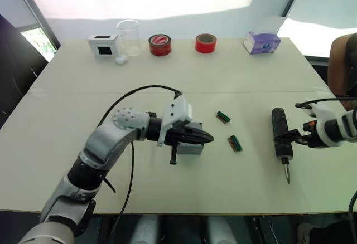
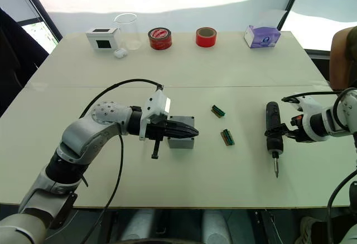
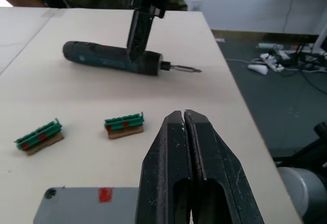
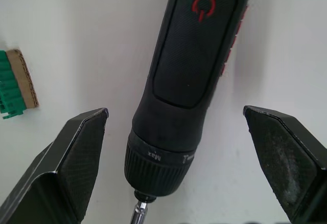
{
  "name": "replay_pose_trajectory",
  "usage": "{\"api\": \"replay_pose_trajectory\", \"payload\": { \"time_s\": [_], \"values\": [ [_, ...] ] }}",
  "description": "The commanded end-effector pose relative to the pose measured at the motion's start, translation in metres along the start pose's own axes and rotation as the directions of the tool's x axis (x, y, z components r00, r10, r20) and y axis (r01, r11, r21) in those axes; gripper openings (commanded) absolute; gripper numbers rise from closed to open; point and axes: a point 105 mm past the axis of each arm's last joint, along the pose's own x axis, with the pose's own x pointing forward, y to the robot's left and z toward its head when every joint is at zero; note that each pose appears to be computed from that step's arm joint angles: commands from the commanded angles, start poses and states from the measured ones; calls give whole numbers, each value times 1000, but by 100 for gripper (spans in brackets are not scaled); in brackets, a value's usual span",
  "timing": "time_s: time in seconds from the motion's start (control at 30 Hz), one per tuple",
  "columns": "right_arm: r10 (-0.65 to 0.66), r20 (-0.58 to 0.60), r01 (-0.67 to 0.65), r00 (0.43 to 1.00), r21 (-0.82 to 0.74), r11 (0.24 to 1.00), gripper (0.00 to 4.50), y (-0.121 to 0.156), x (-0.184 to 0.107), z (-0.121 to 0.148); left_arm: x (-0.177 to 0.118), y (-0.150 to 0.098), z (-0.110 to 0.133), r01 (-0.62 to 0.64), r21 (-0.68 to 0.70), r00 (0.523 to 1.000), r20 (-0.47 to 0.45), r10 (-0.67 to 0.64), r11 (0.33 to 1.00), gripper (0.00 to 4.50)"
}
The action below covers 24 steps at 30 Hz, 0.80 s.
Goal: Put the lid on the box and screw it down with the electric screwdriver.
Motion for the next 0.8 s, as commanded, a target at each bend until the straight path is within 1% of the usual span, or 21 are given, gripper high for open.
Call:
{"api": "replay_pose_trajectory", "payload": {
  "time_s": [0.03,0.2,0.27,0.3,0.4,0.43,0.47,0.5,0.63,0.7,0.77,0.8],
  "values": [
    [0,-20,-1,1000,-45,999,445,4,2,3,-1,-3,8,-15,40,1000,12,14,999,0],
    [1,-49,-4,999,-54,999,445,2,7,2,-1,-4,7,-28,36,1000,9,27,999,0],
    [-30,-63,26,998,-70,997,394,-4,11,0,2,-2,8,-39,31,999,13,38,999,0],
    [-39,-67,34,997,-77,996,380,-6,14,-1,3,-1,8,-42,29,999,16,42,999,0],
    [-43,-74,37,996,-83,996,264,-10,20,-3,4,1,10,-53,27,998,25,52,998,0],
    [-42,-82,36,996,-75,997,211,-11,21,-5,4,2,11,-59,25,998,29,59,998,0],
    [-46,-89,39,995,-76,996,183,-13,22,-7,4,4,12,-65,25,997,31,64,998,0],
    [-48,-94,41,994,-76,996,175,-14,23,-9,3,4,12,-68,25,997,32,67,997,0],
    [-40,-88,35,995,-61,998,175,-14,21,-10,-3,10,10,-87,28,996,16,86,996,0],
    [-40,-21,39,999,-59,998,175,-14,14,4,-13,18,6,-119,26,993,0,120,992,0],
    [-80,100,92,992,-122,988,175,-17,4,29,-23,26,1,-155,15,988,-9,155,988,0],
    [-68,171,92,983,-142,986,175,-12,-2,44,-28,30,-1,-172,7,985,-16,172,985,0]
  ]
}}
